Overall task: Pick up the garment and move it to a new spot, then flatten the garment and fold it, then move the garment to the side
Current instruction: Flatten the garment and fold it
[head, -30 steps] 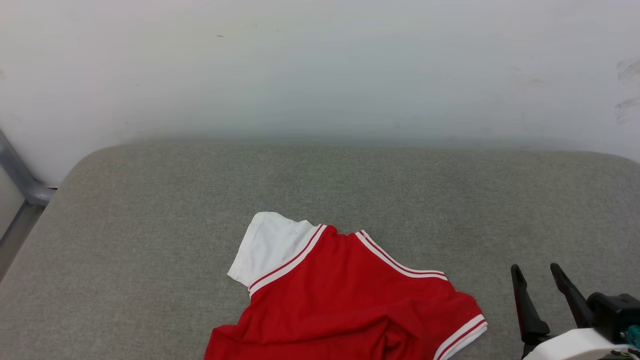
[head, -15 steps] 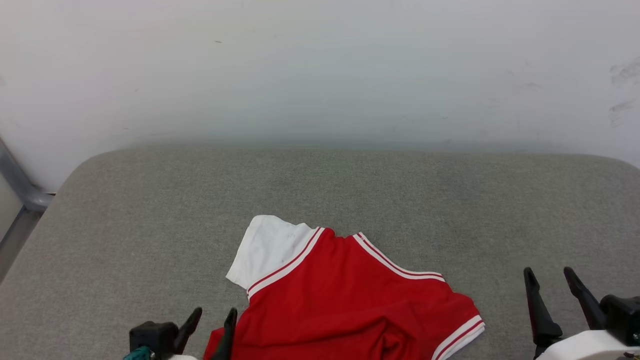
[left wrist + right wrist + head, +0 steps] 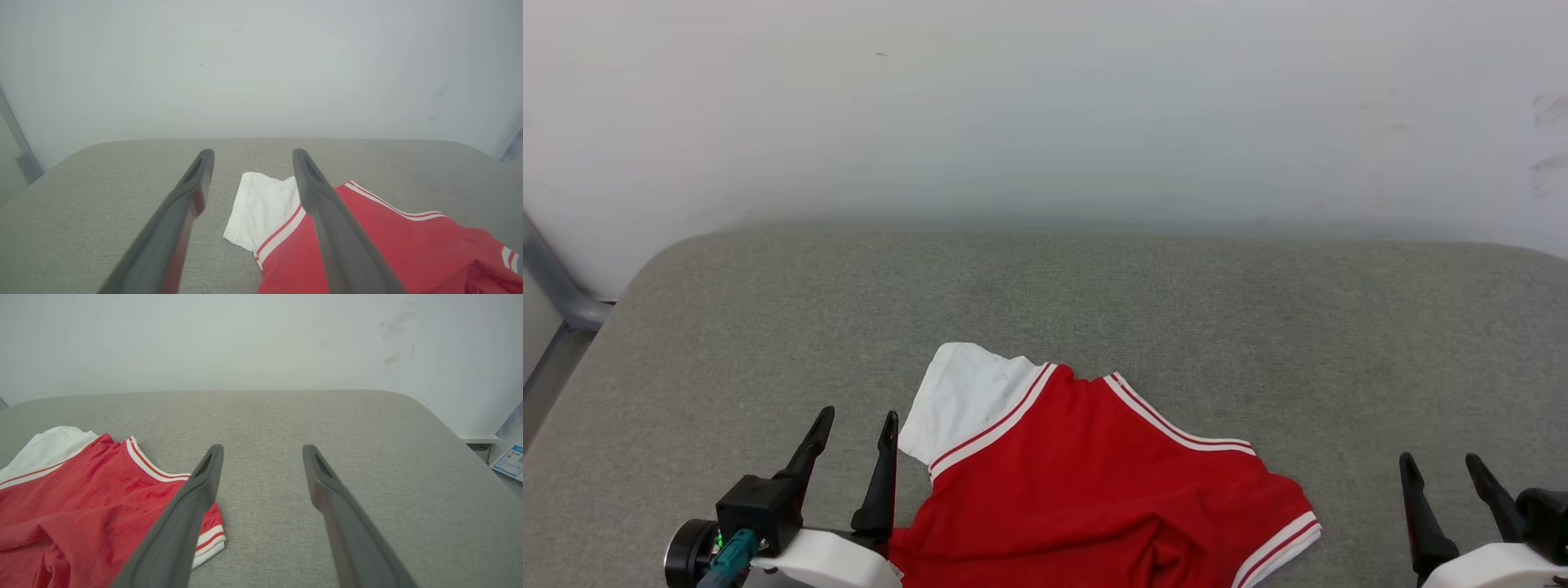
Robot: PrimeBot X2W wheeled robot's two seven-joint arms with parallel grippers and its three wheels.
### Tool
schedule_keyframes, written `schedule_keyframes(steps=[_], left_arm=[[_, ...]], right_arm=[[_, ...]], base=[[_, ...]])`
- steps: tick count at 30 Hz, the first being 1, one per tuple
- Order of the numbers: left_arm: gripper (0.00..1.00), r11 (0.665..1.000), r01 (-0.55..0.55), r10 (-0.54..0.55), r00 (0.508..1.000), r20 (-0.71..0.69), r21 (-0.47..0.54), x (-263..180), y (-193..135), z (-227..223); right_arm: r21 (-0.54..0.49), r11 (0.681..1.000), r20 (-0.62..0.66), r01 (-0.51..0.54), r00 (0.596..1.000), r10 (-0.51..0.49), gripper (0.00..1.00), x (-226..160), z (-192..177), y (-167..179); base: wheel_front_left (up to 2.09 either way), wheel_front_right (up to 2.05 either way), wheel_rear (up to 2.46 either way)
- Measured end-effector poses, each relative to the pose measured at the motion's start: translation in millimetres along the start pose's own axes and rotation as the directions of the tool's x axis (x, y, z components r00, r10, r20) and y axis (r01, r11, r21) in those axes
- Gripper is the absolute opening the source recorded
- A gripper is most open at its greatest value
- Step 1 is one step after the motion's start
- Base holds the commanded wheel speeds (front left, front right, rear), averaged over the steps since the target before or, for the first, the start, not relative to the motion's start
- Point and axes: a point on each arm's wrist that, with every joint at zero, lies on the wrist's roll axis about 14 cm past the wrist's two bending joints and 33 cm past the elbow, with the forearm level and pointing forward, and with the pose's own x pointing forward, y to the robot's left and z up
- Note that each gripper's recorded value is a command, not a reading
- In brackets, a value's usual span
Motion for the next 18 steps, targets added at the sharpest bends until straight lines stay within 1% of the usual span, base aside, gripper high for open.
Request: schedule_keyframes(steps=[4,6,8,10,14,16,18], left_arm=[[1.00,1.000,-0.017,0.017,1.000,0.017,0.002,1.7,4.6,3.1],[1.00,1.000,-0.019,0.019,1.000,0.025,0.004,2.3,5.8,4.7],[1.00,1.000,-0.022,0.022,0.999,0.028,0.006,2.3,7.2,4.8],[1.00,1.000,-0.028,0.028,0.999,0.023,0.004,1.6,8.8,2.6],[1.00,0.999,-0.034,0.034,0.999,0.012,0.004,1.4,11.8,-2.1],[1.00,0.999,-0.032,0.032,0.999,0.007,0.000,4.0,11.9,-4.4],[1.00,0.999,-0.038,0.038,0.999,0.003,0.000,6.4,14.2,-6.5]], right_arm=[[0.005,1.000,-0.119,-0.006,0.993,0.006,1.00,7.6,-25.6,1.8],[0.011,1.000,-0.227,-0.021,0.974,0.023,1.00,10.5,-47.2,5.1],[0.027,0.998,-0.307,-0.052,0.950,0.058,1.00,15.5,-61.1,11.9],[0.033,0.995,-0.394,-0.092,0.914,0.098,1.00,20.4,-75.2,19.5],[0.031,0.983,-0.521,-0.182,0.836,0.171,1.00,31.2,-92.2,35.2],[0.016,0.974,-0.584,-0.224,0.789,0.191,1.00,36.1,-100.9,40.5],[0.003,0.964,-0.626,-0.267,0.751,0.210,1.00,42.0,-106.6,46.2]], base=[[0.00,0.00,0.00],[0.00,0.00,0.00],[0.00,0.00,0.00],[0.00,0.00,0.00],[0.00,0.00,0.00],[0.00,0.00,0.00],[0.00,0.00,0.00]])
